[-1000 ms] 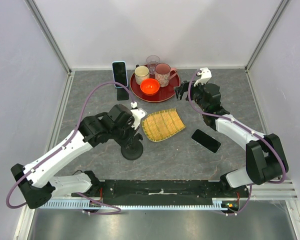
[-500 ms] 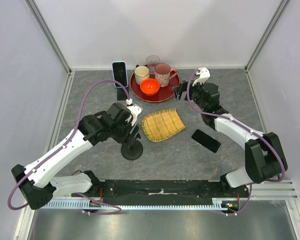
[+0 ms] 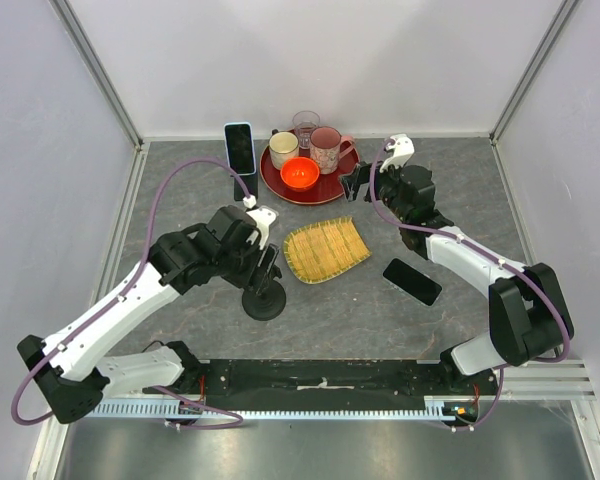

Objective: Place the phone on the phone stand

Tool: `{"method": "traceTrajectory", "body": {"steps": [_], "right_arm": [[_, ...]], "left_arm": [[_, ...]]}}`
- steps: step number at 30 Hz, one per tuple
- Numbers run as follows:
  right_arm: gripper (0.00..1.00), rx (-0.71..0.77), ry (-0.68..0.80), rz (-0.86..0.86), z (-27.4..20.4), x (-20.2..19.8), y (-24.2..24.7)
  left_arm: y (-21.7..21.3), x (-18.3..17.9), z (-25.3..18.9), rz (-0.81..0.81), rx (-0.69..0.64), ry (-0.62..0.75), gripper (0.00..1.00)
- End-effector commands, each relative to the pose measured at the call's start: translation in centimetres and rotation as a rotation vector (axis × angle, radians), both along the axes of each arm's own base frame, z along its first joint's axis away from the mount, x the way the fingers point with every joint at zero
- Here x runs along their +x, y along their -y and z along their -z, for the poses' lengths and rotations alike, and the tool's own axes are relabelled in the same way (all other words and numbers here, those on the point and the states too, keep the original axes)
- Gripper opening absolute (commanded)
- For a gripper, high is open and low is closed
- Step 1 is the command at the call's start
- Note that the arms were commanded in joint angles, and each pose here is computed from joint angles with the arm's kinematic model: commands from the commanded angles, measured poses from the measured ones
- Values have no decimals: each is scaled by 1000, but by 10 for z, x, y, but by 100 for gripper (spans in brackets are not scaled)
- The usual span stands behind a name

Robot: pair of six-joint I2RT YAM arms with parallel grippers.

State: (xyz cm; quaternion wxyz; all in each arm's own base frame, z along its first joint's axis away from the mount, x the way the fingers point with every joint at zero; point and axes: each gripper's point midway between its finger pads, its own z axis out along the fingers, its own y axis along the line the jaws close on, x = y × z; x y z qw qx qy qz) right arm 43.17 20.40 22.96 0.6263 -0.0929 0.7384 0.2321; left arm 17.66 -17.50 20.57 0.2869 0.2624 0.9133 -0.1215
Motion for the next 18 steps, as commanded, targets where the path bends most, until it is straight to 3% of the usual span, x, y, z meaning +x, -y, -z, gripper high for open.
{"method": "traceTrajectory", "body": {"steps": [1,7,11,12,14,18], "right_arm": [[98,12,61,-12,-23,6,-6],[98,9,59,-9,-22,6,-6],[98,4,62,-8,-22,6,-5],[98,-3,62,-7,-22,6,-5],[98,-3,63,0,-22,7,-4],[98,1,61,-9,-21,7,-6]], "left_arm": [[10,-1,6,-23,-45,-38,67],[5,21,9,2,41,54,41],[10,30,3,110,50,130,24],[9,32,3,122,57,139,13],[1,44,0,128,106,198,2],[-11,72,-16,104,135,340,2]]}}
